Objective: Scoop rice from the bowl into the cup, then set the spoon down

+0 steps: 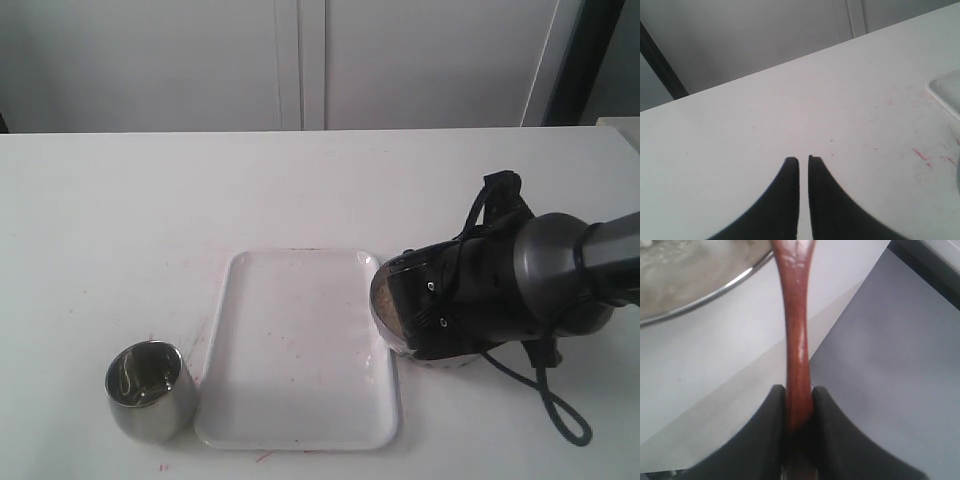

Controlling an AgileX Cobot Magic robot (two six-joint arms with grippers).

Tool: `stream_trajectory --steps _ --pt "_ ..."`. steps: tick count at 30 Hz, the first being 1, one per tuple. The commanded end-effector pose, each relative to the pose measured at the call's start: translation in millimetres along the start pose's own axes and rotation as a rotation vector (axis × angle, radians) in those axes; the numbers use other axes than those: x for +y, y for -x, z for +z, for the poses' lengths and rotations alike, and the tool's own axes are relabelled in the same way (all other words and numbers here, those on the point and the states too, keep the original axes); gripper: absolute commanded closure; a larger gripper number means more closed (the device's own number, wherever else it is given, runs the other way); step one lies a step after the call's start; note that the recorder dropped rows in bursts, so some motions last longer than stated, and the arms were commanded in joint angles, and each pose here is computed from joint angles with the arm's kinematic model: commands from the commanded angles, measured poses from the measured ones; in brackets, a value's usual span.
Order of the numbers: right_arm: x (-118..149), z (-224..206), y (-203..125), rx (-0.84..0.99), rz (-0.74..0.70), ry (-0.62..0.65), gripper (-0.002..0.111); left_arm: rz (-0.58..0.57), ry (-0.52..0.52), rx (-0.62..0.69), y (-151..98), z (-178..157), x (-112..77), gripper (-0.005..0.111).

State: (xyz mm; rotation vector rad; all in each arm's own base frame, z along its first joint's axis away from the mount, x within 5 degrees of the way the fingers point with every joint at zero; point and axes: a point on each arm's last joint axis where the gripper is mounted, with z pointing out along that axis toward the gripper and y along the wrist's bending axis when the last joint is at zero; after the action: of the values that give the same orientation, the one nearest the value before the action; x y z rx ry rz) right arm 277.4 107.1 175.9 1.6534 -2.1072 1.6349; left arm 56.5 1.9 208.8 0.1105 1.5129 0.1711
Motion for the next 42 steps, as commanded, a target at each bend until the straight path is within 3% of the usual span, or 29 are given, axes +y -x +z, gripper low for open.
stream_trajectory --steps 1,6,12,17,21,32,42 --pt "-1 1 -2 0.013 0.027 0.019 0.108 -0.010 -0.005 -0.012 3 0 0.1 0.092" --pt "2 1 -2 0.017 0.040 0.053 0.108 -0.010 -0.005 -0.012 3 0 0.1 0.092" --pt "13 -1 3 -0.032 0.088 0.179 0.108 -0.010 -0.005 -0.012 3 0 0.1 0.092" --pt "2 -8 6 -0.038 0.159 0.240 0.108 -0.010 -0.005 -0.012 3 0 0.1 0.092" --pt "-3 -15 6 -0.041 0.150 0.374 0.108 -0.010 -0.005 -0.012 3 0 0.1 0.092" --pt "-15 -6 1 -0.080 0.330 0.700 0.108 -0.010 -0.005 -0.012 3 0 0.1 0.092" --pt "-28 -9 -23 -0.118 0.415 0.720 0.108 -0.010 -0.005 -0.012 3 0 0.1 0.092"
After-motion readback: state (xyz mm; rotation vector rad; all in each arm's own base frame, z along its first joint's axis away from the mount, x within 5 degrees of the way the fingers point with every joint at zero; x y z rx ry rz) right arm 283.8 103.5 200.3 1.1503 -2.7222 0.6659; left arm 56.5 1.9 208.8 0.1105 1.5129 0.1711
